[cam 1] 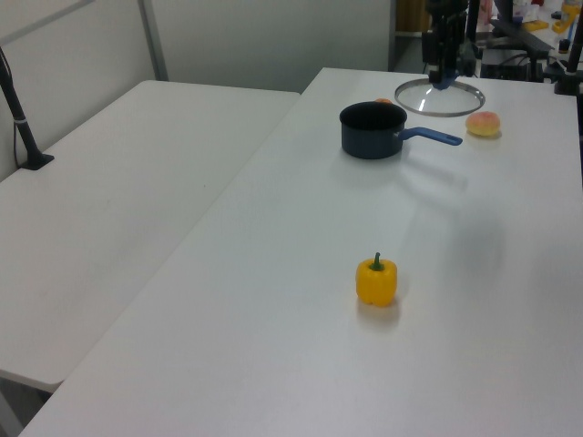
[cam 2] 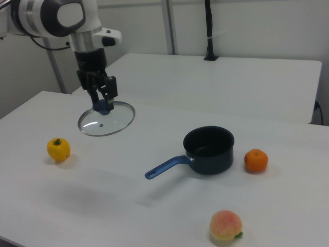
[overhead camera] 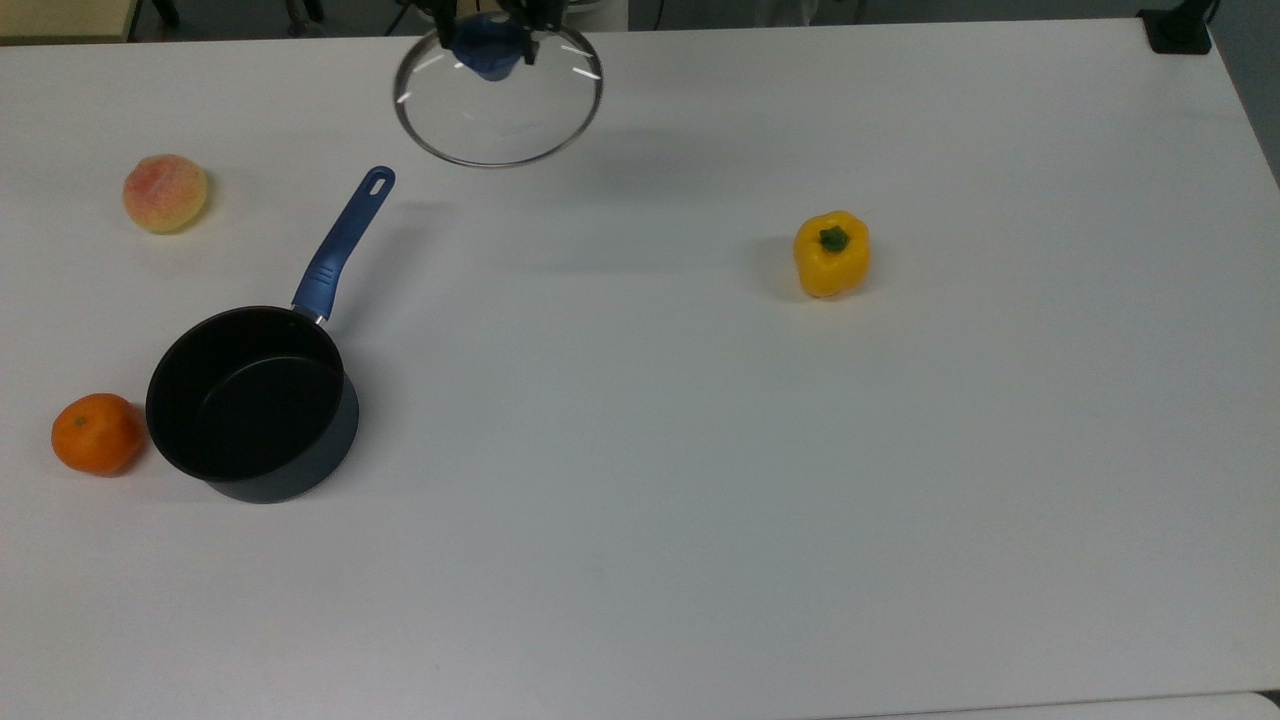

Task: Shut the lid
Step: 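Lift the glass lid and carry it over the black saucepan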

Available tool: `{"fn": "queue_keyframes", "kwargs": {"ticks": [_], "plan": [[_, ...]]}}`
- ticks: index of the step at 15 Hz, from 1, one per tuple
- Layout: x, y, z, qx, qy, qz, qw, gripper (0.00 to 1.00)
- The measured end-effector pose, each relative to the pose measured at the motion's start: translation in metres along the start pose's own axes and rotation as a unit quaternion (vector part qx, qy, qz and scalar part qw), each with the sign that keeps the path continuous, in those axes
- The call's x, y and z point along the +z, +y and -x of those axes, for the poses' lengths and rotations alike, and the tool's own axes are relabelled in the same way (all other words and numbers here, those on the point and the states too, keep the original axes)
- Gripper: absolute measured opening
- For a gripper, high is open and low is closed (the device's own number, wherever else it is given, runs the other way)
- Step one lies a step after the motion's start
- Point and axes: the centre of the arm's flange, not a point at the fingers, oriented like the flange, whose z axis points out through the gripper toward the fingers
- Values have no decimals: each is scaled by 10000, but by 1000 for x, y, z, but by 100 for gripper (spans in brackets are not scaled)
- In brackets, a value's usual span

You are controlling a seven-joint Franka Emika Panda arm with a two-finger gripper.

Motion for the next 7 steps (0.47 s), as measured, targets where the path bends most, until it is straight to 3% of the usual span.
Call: {"fn": "queue_keyframes", "kwargs": {"ticks": [7], "plan": [[4, 74, -47, 691, 183, 21, 9974, 66]]}}
